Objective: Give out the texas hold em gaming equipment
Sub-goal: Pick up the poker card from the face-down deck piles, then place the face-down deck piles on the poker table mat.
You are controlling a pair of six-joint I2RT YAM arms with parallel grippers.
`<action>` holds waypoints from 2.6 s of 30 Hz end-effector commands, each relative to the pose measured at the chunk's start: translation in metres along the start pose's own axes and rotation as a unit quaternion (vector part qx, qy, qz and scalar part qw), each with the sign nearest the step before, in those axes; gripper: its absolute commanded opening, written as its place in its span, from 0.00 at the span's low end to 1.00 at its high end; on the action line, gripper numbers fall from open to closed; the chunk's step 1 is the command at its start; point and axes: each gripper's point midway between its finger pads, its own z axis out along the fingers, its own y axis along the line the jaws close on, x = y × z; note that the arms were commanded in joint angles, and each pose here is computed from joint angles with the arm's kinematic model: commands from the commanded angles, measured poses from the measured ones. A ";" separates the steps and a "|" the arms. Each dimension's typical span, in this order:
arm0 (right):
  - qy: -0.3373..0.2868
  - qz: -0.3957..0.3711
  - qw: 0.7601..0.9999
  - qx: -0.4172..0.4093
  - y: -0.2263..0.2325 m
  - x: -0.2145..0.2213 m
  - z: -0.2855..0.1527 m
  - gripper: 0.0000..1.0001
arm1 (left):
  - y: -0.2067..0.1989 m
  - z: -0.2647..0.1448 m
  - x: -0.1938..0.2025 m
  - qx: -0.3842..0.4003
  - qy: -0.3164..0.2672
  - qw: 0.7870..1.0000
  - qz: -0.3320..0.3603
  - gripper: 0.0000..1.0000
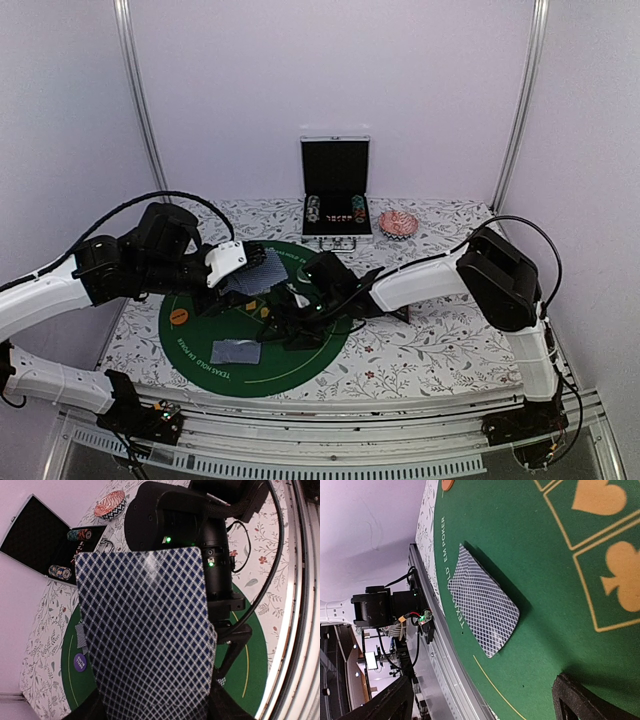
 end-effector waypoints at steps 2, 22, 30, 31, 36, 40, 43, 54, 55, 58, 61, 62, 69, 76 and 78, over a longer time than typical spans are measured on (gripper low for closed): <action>-0.062 -0.026 0.997 0.024 0.004 -0.019 -0.048 0.99 | -0.001 -0.008 -0.010 -0.003 -0.024 1.000 0.009 0.55; -0.175 -0.323 0.928 -0.065 0.153 -0.027 -0.178 0.70 | -0.011 -0.002 -0.012 0.024 -0.023 0.999 0.019 0.55; -0.142 -0.320 0.934 -0.064 0.155 -0.032 -0.145 0.61 | -0.014 0.000 -0.011 0.031 -0.021 0.999 0.020 0.55; -0.143 -0.321 0.934 -0.065 0.156 -0.031 -0.146 0.57 | -0.014 0.000 -0.011 0.030 -0.020 0.999 0.019 0.55; -0.138 -0.320 0.934 -0.076 0.158 -0.028 -0.147 0.33 | -0.015 0.001 -0.011 0.033 -0.020 0.999 0.020 0.55; -0.132 -0.317 0.936 -0.080 0.159 -0.025 -0.147 0.07 | -0.015 0.001 -0.011 0.034 -0.020 0.999 0.020 0.55; -0.137 -0.311 0.938 -0.064 0.155 -0.027 -0.152 0.02 | -0.015 0.001 -0.011 0.034 -0.020 0.999 0.020 0.55; -0.225 -0.300 0.927 -0.005 0.145 -0.034 -0.230 0.02 | -0.020 0.008 -0.010 0.048 -0.014 0.999 0.016 0.55; -0.235 -0.298 0.925 0.003 0.144 -0.034 -0.237 0.02 | -0.022 0.010 -0.010 0.051 -0.014 0.998 0.015 0.55; -0.263 -0.290 0.920 0.026 0.138 -0.034 -0.260 0.02 | -0.029 0.021 -0.008 0.067 -0.013 0.998 0.012 0.54; -0.286 -0.279 0.916 0.046 0.128 -0.032 -0.277 0.02 | -0.044 0.040 -0.009 0.096 -0.025 0.995 0.002 0.53; -0.291 -0.276 0.914 0.051 0.126 -0.031 -0.281 0.02 | -0.052 0.048 -0.008 0.112 -0.030 0.993 -0.001 0.53; -0.298 -0.260 0.915 0.087 0.111 -0.027 -0.287 0.02 | -0.079 0.104 0.002 0.149 0.008 0.989 -0.020 0.50; -0.305 -0.267 0.910 0.089 0.112 -0.023 -0.292 0.02 | -0.105 0.149 0.013 0.180 0.023 0.983 -0.023 0.51; -0.303 -0.267 0.910 0.090 0.110 -0.020 -0.291 0.02 | -0.111 0.161 0.017 0.186 0.026 0.982 -0.028 0.51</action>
